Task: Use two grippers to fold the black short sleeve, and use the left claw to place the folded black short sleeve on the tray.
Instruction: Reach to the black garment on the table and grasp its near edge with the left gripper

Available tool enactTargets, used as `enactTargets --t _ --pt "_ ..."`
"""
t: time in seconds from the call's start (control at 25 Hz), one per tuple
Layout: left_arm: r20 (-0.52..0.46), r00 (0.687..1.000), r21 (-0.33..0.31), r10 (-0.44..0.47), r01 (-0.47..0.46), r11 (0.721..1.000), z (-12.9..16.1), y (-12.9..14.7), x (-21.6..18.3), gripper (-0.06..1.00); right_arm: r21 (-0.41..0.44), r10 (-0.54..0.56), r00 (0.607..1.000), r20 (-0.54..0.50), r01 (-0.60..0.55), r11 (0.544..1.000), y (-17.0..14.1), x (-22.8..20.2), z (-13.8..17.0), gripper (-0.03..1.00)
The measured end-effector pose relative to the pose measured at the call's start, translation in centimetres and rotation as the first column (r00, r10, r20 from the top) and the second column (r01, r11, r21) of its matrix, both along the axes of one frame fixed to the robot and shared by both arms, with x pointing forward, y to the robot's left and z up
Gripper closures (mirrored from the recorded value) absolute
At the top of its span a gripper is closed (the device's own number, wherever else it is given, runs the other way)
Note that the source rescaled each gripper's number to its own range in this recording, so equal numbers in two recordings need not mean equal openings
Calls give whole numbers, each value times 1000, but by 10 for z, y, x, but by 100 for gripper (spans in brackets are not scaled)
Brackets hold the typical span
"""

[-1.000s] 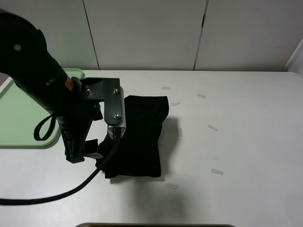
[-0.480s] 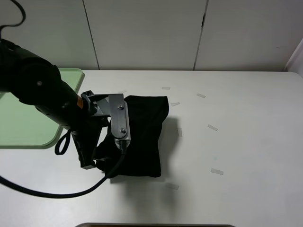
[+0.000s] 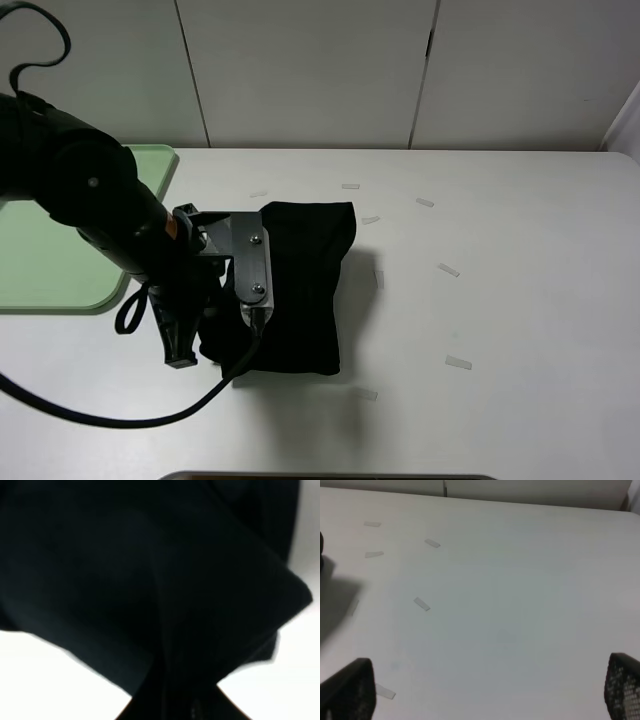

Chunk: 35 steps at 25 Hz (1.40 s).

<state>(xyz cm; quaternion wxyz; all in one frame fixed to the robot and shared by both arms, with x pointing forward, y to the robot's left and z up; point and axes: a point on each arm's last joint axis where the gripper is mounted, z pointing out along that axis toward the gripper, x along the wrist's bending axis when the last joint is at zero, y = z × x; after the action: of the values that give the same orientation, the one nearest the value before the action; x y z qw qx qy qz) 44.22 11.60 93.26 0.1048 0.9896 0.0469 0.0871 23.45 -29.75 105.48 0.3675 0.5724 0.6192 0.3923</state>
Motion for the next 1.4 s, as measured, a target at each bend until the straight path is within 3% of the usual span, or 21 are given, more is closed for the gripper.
enactTargets --t 0.16,0.32,0.6,0.8,0.92,1.04,1.16,1.2,1.32,1.4 --pt "-102 994 92 -40 49 995 -2 8 -10 94 0 0 1000 0 0 1000 0 0 0 -2" --pt "-164 982 142 -91 114 983 -2 13 -16 94 0 0 1000 0 0 1000 0 0 0 -2" --pt "-79 995 77 -59 65 995 1 8 -9 94 0 0 1000 0 0 1000 0 0 0 -2" --pt "-11 1000 11 -9 9 1000 3 2 -2 85 0 0 1000 0 0 1000 0 0 0 -2" --pt "-11 1000 11 -12 12 1000 3 1 -3 73 0 0 1000 0 0 1000 0 0 0 -2" --pt "-14 999 11 -41 41 999 7 -3 -11 51 0 0 1000 0 0 1000 0 0 0 -2" --pt "15 998 -59 -64 65 996 27 -11 -25 26 0 0 1000 0 0 1000 0 0 0 -2" --pt "15 998 -59 -64 65 996 27 -11 -25 26 0 0 1000 0 0 1000 0 0 0 -2" --pt "70 996 -182 -50 62 981 60 -10 -39 18 0 0 1000 0 0 1000 0 0 0 -2" --pt "102 994 -220 -37 59 974 69 -9 -39 17 0 0 1000 0 0 1000 0 0 0 -2"
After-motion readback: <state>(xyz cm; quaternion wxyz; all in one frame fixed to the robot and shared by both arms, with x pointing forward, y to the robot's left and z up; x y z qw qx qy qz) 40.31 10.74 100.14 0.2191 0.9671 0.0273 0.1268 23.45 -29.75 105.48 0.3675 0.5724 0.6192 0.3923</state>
